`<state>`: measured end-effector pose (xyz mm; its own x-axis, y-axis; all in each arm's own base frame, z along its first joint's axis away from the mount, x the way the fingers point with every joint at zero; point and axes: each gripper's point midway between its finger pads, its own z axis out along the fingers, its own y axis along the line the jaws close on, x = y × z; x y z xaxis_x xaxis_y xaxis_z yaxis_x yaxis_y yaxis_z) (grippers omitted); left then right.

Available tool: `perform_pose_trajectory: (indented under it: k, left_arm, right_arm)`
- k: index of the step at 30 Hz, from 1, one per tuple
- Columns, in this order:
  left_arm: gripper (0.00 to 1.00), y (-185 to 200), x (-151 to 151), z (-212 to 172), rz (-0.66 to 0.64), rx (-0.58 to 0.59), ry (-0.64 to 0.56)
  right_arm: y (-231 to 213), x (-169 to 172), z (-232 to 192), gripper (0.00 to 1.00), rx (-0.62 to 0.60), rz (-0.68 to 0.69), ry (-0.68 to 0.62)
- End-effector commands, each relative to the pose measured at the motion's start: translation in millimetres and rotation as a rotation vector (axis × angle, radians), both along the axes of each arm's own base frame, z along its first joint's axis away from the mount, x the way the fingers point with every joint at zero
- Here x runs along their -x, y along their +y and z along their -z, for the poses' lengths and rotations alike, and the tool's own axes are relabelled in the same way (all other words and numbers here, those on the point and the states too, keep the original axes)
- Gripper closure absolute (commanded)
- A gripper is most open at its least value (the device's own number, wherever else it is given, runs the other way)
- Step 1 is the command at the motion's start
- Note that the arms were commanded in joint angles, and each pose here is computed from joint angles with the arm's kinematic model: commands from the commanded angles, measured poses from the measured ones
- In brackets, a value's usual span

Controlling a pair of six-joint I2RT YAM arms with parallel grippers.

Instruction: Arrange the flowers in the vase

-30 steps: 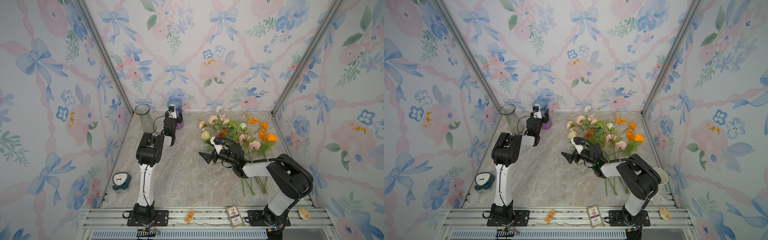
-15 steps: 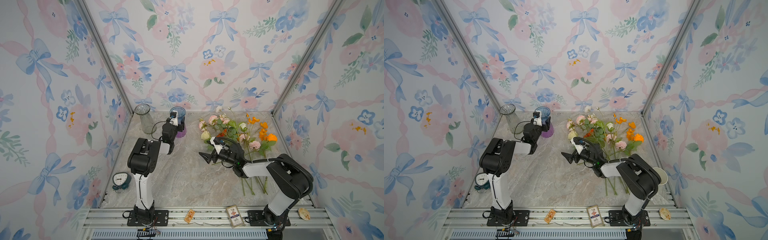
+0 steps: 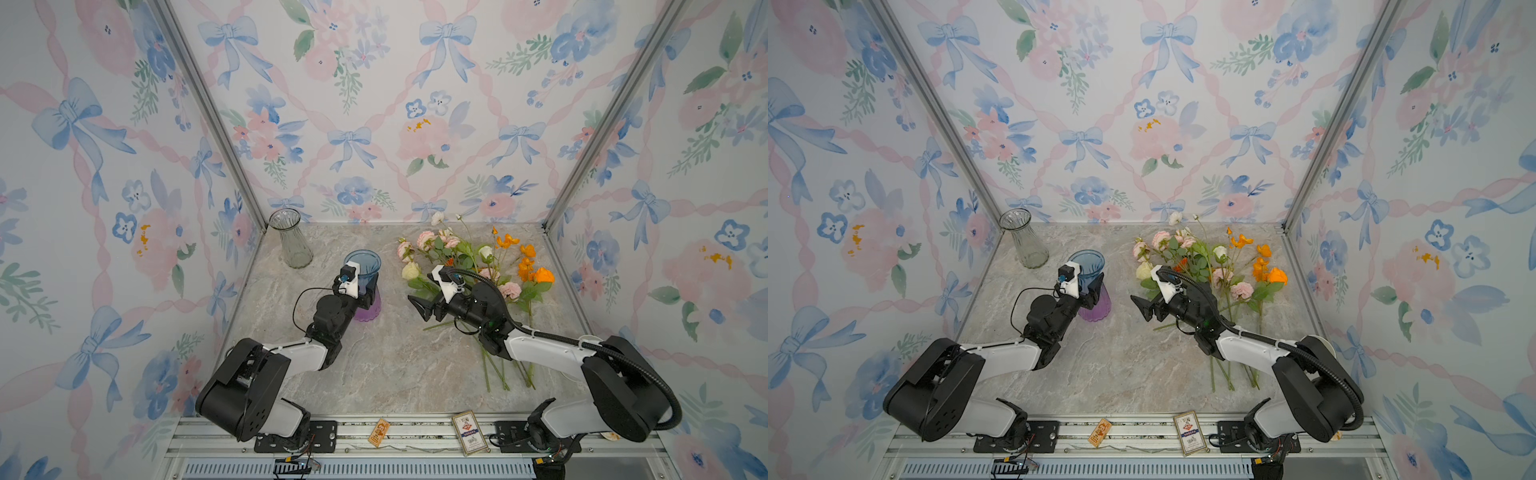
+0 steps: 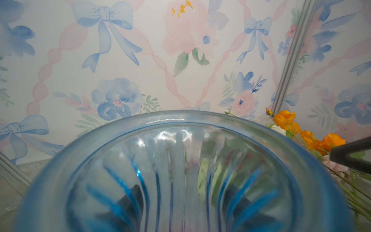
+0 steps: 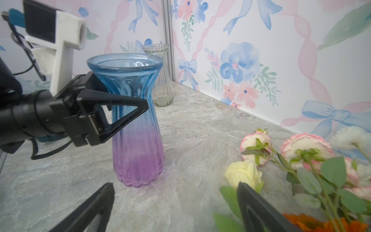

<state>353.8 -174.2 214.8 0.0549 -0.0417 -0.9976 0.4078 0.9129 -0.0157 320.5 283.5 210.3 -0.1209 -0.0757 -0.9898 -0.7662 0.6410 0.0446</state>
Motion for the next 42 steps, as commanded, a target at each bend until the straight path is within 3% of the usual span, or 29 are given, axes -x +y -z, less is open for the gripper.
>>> perform_pose_trajectory:
  k: [1,10,30,33,37,42]
  left_arm:
    - [0.71,-3.0,33.1,-66.8,0.071,0.165,-0.205]
    - [0.71,-27.9,96.0,-53.2,0.207,0.158,-0.256]
    - [0.68,-72.0,83.0,-35.4,0.285,0.122,-0.287]
    - [0.61,-81.0,80.2,-25.7,0.316,0.093,-0.24]
    - [0.4,-85.1,82.1,-17.3,0.342,0.064,-0.209]
    - [0.28,-80.4,85.8,-12.6,0.335,0.04,-0.203]
  right_arm:
    - [-19.7,18.0,39.7,0.03,0.093,0.057,0.133]
    - [-26.1,64.3,42.0,0.03,0.184,0.031,0.132]
    - [-44.8,84.0,41.8,0.03,0.184,0.035,0.144]
    - [-48.9,86.8,41.6,0.03,0.186,0.041,0.139]
    - [-54.4,86.3,41.8,0.03,0.19,0.053,0.137]
    - [-57.0,85.1,40.8,0.03,0.183,0.056,0.138]
